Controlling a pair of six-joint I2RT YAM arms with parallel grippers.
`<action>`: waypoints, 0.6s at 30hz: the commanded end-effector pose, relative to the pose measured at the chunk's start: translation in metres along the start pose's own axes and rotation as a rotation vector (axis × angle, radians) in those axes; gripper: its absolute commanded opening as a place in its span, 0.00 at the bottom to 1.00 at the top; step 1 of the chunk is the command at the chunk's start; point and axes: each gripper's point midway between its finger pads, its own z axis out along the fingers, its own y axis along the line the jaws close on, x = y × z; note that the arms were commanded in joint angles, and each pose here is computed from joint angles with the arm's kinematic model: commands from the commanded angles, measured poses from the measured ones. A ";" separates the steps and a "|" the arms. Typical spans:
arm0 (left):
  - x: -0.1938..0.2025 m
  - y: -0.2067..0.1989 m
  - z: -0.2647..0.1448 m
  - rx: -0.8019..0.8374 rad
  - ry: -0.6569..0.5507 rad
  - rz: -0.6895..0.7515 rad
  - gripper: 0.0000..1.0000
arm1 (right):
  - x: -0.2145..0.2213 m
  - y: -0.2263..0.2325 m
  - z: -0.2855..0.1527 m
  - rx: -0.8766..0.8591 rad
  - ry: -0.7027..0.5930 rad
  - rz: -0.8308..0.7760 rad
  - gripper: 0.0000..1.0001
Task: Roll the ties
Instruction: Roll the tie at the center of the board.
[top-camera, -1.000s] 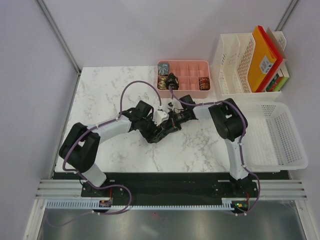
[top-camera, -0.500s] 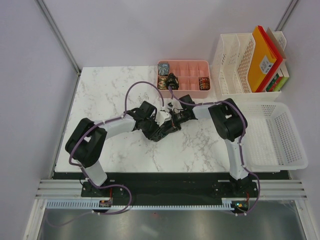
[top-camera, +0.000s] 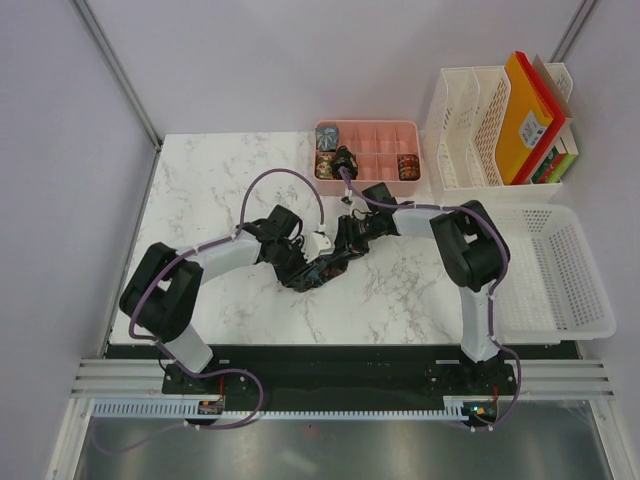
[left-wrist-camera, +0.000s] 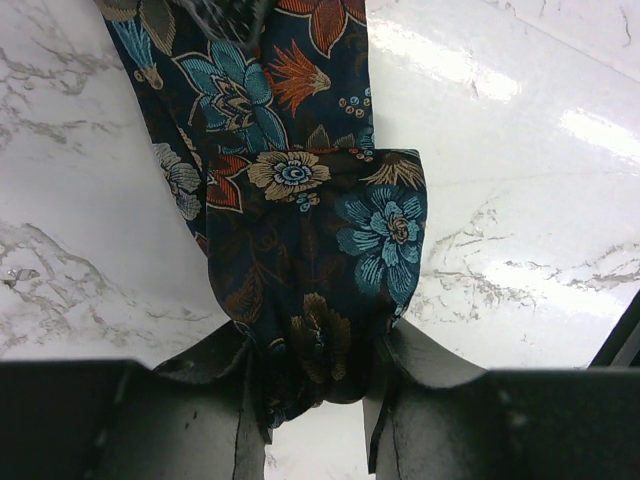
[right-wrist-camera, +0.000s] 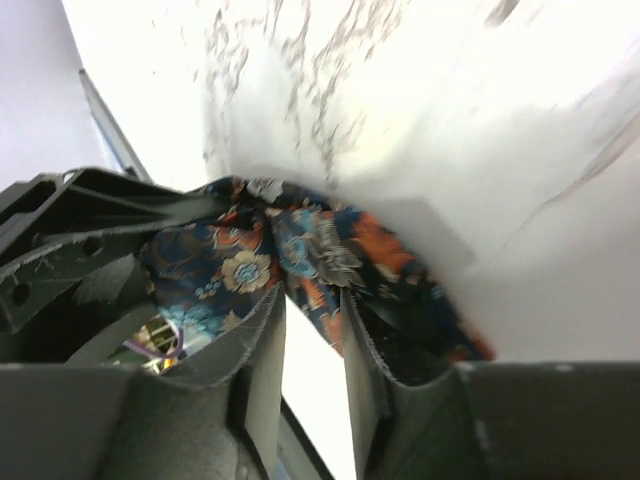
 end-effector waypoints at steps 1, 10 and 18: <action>0.021 -0.010 -0.005 0.062 0.073 0.017 0.08 | -0.021 -0.010 0.007 0.055 -0.044 -0.046 0.32; 0.013 -0.003 -0.014 0.014 0.058 -0.023 0.08 | 0.016 -0.050 0.022 0.166 0.041 0.017 0.23; -0.007 0.006 -0.031 -0.065 -0.012 -0.030 0.08 | 0.026 -0.059 0.018 0.204 0.053 0.028 0.20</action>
